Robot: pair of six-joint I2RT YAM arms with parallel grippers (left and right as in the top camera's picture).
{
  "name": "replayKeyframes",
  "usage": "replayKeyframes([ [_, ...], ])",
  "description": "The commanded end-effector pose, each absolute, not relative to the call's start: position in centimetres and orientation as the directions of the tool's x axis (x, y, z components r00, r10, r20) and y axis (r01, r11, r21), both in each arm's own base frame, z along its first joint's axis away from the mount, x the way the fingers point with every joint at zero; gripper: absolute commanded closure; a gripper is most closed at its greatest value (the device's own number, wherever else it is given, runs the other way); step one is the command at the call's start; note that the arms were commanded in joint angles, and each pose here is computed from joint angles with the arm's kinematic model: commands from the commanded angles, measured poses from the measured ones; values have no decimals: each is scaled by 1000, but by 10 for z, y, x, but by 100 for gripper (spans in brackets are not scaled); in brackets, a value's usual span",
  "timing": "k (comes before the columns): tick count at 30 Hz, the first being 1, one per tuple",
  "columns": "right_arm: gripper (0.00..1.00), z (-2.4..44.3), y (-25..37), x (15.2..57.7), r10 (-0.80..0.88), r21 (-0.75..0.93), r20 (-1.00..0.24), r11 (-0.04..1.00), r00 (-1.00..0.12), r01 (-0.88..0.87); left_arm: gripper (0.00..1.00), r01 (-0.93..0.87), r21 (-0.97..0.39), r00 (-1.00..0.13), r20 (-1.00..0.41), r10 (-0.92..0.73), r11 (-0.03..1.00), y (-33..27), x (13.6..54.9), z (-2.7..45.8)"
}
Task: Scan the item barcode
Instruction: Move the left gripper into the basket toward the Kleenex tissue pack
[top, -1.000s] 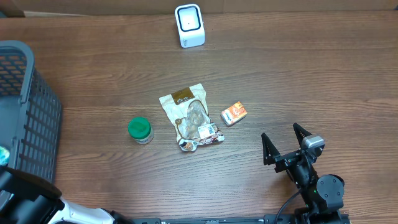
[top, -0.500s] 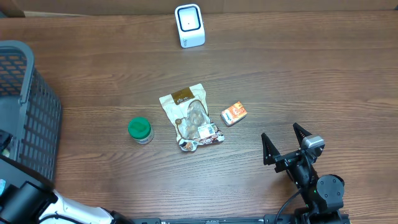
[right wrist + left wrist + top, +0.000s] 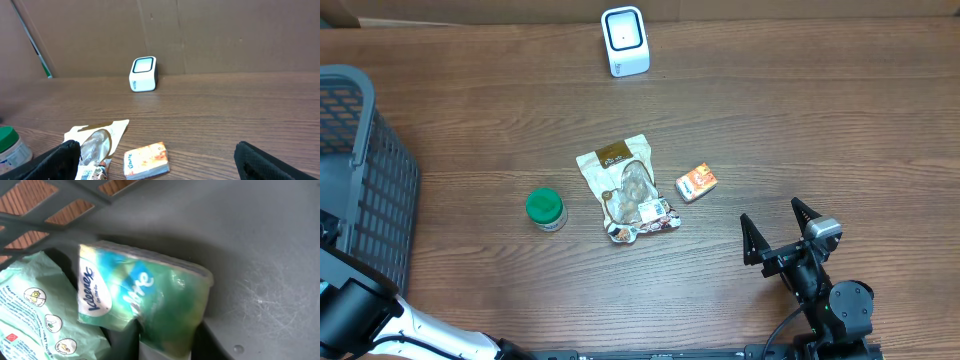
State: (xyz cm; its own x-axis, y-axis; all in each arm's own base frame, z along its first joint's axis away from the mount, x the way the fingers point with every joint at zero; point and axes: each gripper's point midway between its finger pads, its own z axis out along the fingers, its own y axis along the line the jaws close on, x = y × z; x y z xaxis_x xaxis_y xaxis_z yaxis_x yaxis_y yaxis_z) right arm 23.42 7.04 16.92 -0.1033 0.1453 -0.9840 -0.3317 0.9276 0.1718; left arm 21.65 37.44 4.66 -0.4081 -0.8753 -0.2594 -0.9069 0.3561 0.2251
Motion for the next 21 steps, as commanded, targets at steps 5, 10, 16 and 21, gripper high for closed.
replayKeyframes([
  [5,0,173,72,233,144,165,-986,925,-86,-341,96,-896,255,-414,-186,-891,363,360,208,39],
  [10,0,173,72,233,144,165,-986,925,-86,-341,96,-901,258,-395,-160,-905,348,352,211,61],
  [16,0,173,72,233,144,165,-986,925,-86,-341,96,-909,187,-406,-205,-891,372,341,232,114],
  [21,0,173,72,233,144,165,-986,925,-86,-341,90,-910,141,-411,-190,-892,389,325,234,128],
])
